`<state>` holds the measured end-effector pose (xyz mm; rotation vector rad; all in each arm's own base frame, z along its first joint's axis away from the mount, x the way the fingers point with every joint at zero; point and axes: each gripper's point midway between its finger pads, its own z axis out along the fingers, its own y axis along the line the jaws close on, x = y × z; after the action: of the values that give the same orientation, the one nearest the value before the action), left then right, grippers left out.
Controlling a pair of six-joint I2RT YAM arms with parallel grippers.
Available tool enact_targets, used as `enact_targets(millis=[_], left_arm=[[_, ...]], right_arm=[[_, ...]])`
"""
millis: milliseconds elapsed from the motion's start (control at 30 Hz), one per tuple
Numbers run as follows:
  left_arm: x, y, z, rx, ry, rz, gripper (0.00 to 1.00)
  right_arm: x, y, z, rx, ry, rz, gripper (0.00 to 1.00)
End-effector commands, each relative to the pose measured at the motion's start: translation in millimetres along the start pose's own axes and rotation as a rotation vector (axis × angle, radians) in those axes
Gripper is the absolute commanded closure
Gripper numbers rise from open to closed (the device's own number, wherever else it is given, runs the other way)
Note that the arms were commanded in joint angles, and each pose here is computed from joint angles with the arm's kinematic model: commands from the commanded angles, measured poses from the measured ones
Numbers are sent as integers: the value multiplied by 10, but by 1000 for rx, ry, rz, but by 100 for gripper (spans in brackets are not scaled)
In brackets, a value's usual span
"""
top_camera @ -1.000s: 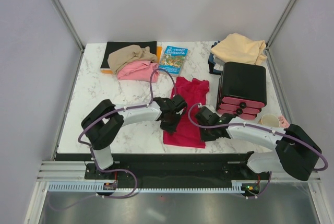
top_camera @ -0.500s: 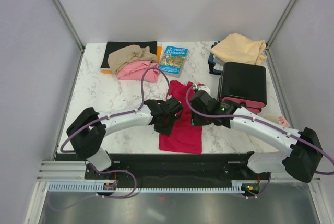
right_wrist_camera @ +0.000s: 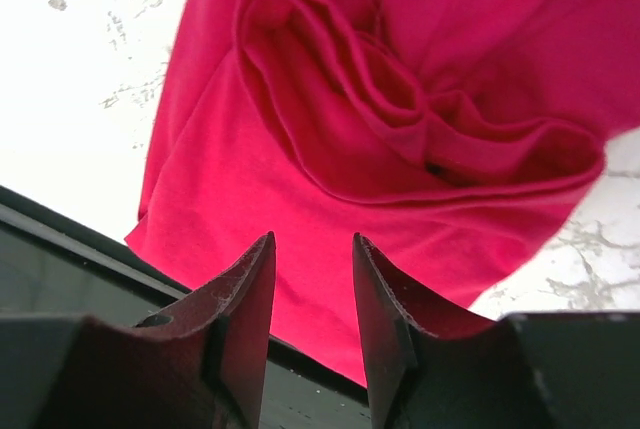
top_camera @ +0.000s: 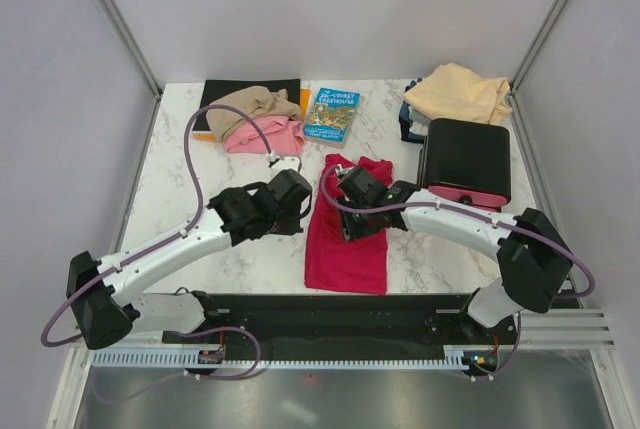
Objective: Fold and stack the t-shirts
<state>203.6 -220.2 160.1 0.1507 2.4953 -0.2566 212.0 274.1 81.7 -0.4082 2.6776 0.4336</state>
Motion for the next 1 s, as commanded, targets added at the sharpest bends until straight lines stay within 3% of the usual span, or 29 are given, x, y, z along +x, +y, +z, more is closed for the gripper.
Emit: enact_targets(millis=[0, 200, 433, 967], left_arm=[[-10, 206, -29, -78, -48, -89, 98], [203, 165, 184, -87, 37, -57, 98], [371, -8, 353, 11, 83, -43, 98], [729, -381, 654, 118, 193, 50, 98]], right_arm=[[-130, 248, 7, -105, -26, -36, 56], [9, 316, 110, -129, 45, -28, 57], [157, 240, 228, -105, 72, -28, 59], [98, 110, 381, -34, 38, -47, 60]])
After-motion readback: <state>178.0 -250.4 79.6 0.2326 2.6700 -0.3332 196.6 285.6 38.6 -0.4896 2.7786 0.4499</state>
